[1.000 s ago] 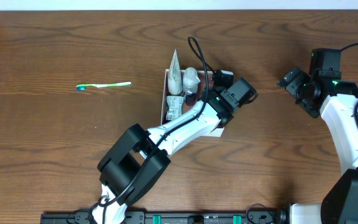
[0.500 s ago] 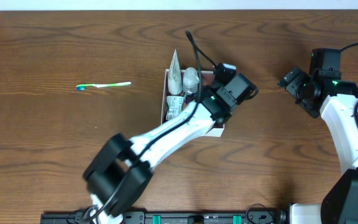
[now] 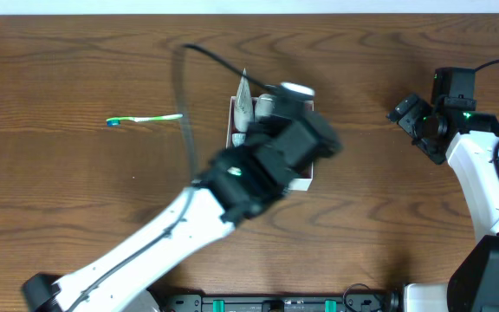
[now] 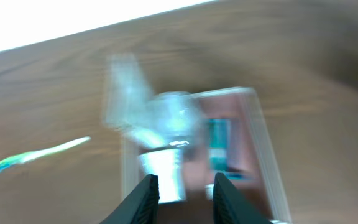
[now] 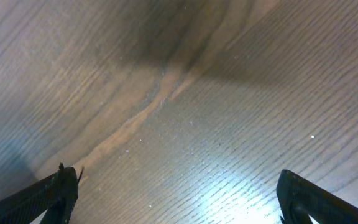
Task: Pack container
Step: 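Move the left gripper to the green toothbrush and grasp it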
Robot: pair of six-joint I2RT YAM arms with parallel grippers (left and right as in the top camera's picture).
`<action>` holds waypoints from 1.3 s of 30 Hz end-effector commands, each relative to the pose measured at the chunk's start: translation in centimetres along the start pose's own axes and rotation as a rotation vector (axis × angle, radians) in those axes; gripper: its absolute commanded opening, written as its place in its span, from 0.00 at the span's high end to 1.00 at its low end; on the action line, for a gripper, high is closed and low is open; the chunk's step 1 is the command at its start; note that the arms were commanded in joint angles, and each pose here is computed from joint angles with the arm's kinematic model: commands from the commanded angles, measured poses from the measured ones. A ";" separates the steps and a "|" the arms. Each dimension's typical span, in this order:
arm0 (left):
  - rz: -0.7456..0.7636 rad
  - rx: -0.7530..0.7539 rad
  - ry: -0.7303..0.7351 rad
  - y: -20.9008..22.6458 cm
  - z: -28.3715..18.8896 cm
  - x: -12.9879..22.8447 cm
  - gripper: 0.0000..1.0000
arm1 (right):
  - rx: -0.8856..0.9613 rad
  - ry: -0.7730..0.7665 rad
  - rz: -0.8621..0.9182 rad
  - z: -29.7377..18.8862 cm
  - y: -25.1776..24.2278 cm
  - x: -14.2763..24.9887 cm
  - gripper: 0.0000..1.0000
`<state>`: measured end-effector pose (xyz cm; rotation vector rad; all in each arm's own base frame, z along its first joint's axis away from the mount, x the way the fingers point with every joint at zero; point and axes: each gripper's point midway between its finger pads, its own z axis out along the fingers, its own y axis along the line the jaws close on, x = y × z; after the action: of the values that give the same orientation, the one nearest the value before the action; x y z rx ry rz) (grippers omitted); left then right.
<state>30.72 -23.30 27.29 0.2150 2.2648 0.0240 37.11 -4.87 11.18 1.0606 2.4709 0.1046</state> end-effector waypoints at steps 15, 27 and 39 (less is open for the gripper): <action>-0.633 -0.326 0.238 23.4 12.9 2.6 0.70 | 0.006 0.000 0.010 0.1 -0.1 -0.1 0.01; -0.983 -0.442 0.453 26.5 20.8 11.0 0.70 | 0.006 0.000 0.010 0.1 -0.1 -0.1 0.01; -1.106 -0.345 0.553 23.7 25.5 14.1 0.70 | 0.006 0.000 0.010 0.1 -0.1 -0.1 0.01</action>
<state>44.71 1.82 3.30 -1.3179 2.5370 -0.0506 37.10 -4.87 11.18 1.0607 2.4713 0.1045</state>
